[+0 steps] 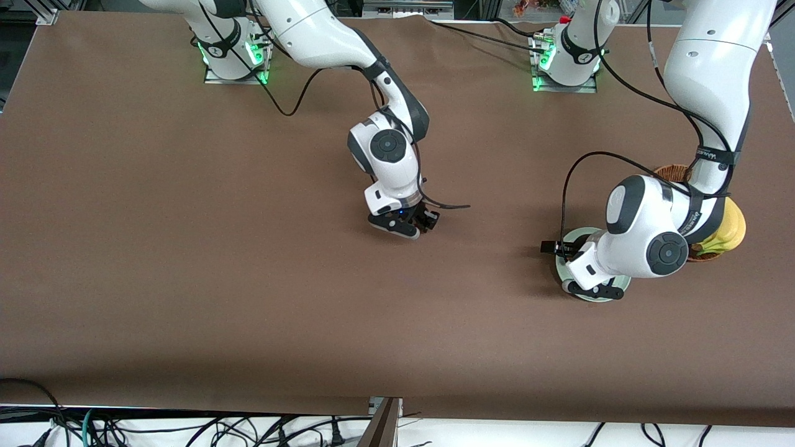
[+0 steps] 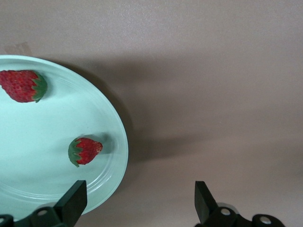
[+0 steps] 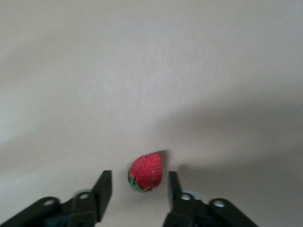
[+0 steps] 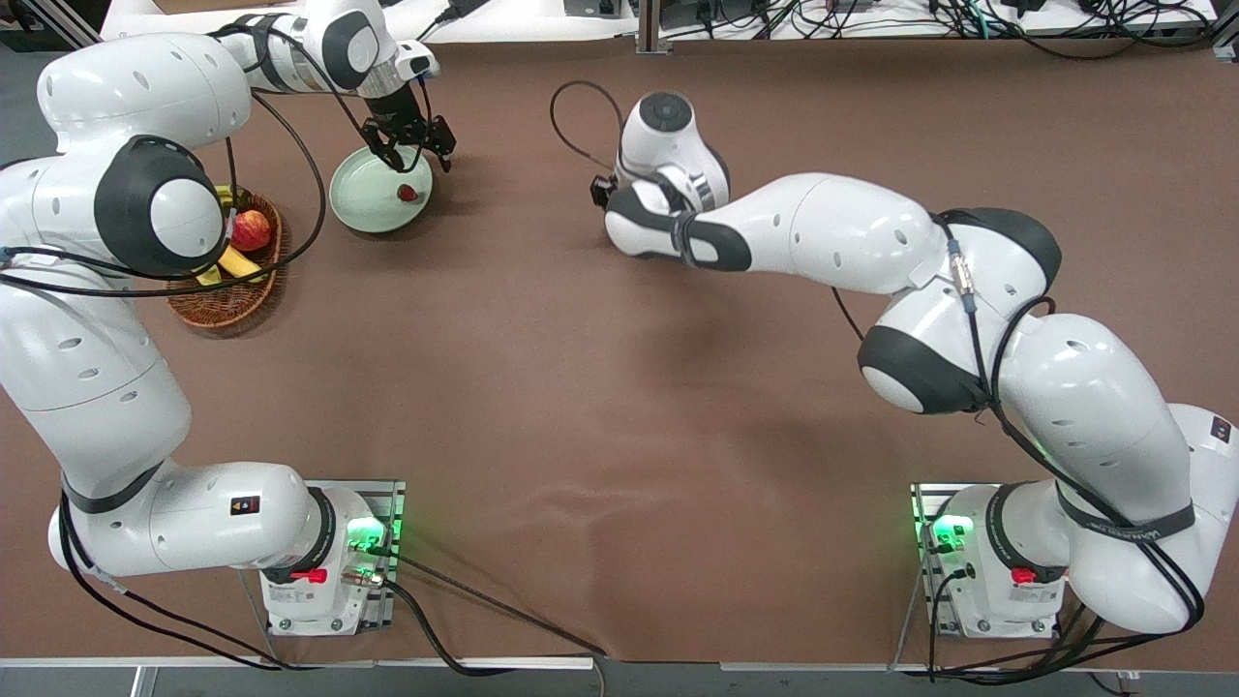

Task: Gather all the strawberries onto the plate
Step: 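Set the last strawberry mid-table with the right gripper and release, then grasp the strawberry with the left gripper while the right gripper withdraws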

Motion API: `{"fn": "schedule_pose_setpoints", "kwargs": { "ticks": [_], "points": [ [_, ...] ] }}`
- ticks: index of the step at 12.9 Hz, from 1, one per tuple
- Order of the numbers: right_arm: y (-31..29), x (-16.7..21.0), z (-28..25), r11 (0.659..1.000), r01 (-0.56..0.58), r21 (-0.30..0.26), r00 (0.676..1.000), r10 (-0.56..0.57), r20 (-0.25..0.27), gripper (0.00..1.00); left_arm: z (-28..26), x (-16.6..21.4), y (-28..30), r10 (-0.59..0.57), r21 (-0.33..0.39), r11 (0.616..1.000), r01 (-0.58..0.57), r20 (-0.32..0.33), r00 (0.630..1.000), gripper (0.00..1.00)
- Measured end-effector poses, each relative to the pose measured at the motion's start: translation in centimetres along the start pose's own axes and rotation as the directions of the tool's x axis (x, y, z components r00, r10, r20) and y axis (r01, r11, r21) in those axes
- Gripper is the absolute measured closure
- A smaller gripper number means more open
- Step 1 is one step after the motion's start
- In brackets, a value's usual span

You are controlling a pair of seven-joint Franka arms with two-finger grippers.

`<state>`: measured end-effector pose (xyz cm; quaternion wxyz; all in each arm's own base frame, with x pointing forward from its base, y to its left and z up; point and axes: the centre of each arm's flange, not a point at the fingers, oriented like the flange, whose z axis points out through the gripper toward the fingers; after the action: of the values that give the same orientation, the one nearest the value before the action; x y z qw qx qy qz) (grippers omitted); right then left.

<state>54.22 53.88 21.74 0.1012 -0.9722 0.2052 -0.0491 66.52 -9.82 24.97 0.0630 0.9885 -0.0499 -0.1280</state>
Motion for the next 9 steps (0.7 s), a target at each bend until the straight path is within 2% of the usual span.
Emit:
{"fn": "schedule_pose_setpoints", "kwargs": {
  "ticks": [3,4,7,9],
  "points": [
    [1.0,6.0,-4.7,0.997,0.048,-0.060,0.997,-0.045,0.055,0.07,-0.1,0.0,0.5,-0.023,0.000,1.000,0.023,-0.003,1.000,0.00],
    [1.7,7.6,-5.9,0.995,0.074,-0.074,0.996,-0.069,0.063,0.00,-0.2,0.1,1.6,-0.050,0.001,0.999,0.050,-0.006,0.999,0.00],
    [4.1,12.3,-9.8,0.978,0.163,-0.132,0.986,-0.157,0.056,0.00,0.8,-0.7,10.2,-0.151,0.026,0.988,0.151,-0.005,0.988,0.00],
    [5.5,14.5,-13.7,0.971,0.185,-0.151,0.982,-0.178,0.059,0.00,1.8,-1.6,16.2,-0.208,-0.008,0.978,0.208,-0.022,0.978,0.00]
  ]
}}
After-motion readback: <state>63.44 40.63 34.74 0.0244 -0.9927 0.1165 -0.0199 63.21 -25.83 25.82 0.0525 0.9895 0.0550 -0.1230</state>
